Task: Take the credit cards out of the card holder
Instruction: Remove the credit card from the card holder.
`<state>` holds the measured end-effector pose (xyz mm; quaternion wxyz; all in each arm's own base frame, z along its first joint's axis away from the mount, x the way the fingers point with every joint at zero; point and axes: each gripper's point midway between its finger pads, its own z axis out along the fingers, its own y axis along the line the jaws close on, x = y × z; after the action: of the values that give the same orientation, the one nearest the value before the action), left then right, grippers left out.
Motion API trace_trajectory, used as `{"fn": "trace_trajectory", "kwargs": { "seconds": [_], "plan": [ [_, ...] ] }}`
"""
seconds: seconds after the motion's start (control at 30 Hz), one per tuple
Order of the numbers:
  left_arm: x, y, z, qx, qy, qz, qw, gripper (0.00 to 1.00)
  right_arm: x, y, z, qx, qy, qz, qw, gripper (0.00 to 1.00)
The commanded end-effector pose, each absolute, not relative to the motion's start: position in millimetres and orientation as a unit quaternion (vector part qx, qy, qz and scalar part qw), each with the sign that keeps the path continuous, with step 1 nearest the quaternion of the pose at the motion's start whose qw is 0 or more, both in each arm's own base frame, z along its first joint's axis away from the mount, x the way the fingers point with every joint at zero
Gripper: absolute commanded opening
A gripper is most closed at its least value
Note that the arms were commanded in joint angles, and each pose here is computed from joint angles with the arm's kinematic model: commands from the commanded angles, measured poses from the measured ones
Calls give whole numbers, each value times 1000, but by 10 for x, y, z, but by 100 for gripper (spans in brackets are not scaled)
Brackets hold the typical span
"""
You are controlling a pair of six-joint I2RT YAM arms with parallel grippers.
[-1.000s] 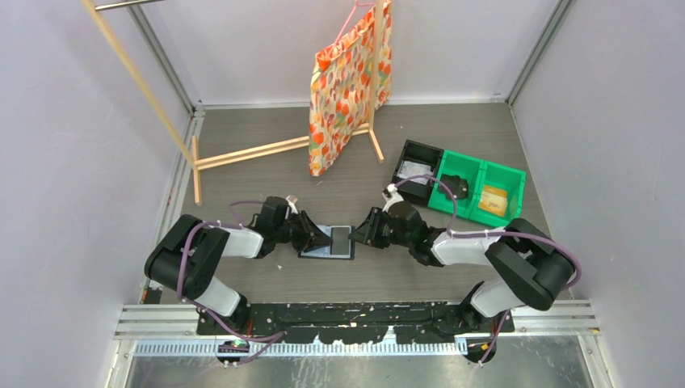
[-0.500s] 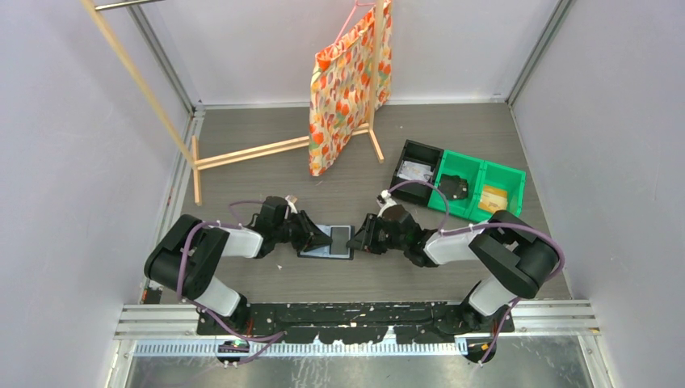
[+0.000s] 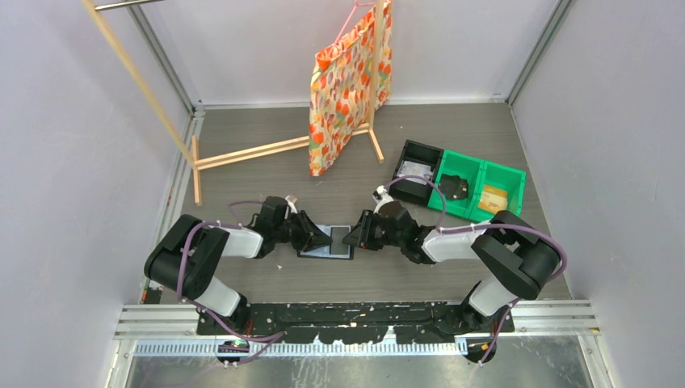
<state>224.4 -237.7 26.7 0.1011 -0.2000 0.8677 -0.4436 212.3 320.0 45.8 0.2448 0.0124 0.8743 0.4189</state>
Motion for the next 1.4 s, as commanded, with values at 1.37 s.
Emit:
{"fn": "trace_trajectory", "kwargs": {
  "seconds": [1.37],
  "plan": [
    [2319,-2186,223,-199,849,-474,120,22,2064,3425,60,34,851,487,196,1]
  ]
}}
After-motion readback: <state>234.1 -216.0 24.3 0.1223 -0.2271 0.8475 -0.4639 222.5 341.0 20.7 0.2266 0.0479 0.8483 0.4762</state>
